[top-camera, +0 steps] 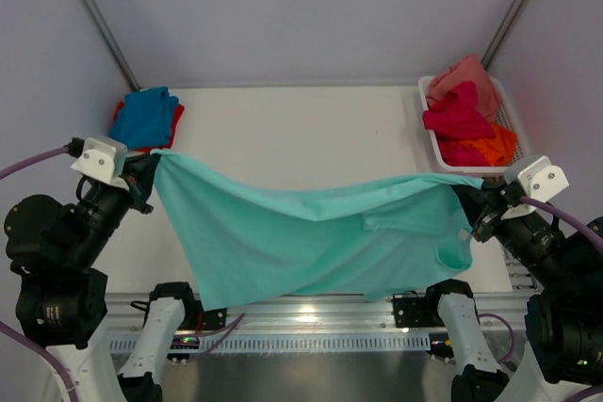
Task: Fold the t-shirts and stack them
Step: Flatten the tshirt out
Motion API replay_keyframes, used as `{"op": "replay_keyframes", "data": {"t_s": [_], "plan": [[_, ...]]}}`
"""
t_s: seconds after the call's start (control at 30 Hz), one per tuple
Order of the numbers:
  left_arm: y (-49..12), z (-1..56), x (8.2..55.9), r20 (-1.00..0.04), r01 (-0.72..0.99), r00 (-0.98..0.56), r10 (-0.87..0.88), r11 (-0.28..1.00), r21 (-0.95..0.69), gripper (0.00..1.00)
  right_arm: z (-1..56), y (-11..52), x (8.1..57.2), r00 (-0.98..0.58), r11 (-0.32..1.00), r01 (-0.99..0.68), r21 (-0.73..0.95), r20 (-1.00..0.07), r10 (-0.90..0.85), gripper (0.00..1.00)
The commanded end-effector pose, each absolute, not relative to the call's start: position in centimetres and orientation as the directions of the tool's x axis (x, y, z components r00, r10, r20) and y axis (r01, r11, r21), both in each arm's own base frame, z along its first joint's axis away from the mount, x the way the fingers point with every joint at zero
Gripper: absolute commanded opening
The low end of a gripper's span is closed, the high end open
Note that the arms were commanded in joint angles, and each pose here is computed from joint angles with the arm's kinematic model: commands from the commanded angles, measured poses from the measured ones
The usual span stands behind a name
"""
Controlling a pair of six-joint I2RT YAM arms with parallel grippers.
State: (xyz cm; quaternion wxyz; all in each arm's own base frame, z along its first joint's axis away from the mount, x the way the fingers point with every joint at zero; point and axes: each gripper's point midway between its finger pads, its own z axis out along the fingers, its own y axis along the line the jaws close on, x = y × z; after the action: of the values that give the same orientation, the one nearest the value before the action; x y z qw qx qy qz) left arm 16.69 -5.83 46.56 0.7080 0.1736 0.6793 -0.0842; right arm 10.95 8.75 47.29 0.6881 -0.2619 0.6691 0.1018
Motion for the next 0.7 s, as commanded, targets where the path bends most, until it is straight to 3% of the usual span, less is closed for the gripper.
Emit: {"op": "replay_keyframes", "data": {"t_s": [0.0,0.27,0.43,0.67], "plan": [[-5.6,46.0,18.2,-0.992,0.353,0.04,0.122,0.927,0.128,0.0,47.1,8.2,11.8,0.044,0.861,-0.473,-0.188,-0.981,-0.19,0.03],[-4.7,43.3,26.6,-0.995,0.33,-0.005,0.096,0.94,0.089,0.0,42.4,5.5,22.1,-0.156,0.902,-0.432,-0.023,-0.983,-0.1,0.03],[-4.5,37.9,32.9,-0.989,0.348,-0.124,0.076,0.937,0.029,0.0,35.5,3.8,29.8,-0.3,0.898,-0.438,0.042,-0.948,-0.102,0.03],[-4.3,30.5,41.0,-0.967,0.367,-0.243,0.072,0.93,-0.023,0.0,26.9,3.9,36.3,-0.422,0.832,-0.546,0.094,-0.889,-0.177,0.03]]}}
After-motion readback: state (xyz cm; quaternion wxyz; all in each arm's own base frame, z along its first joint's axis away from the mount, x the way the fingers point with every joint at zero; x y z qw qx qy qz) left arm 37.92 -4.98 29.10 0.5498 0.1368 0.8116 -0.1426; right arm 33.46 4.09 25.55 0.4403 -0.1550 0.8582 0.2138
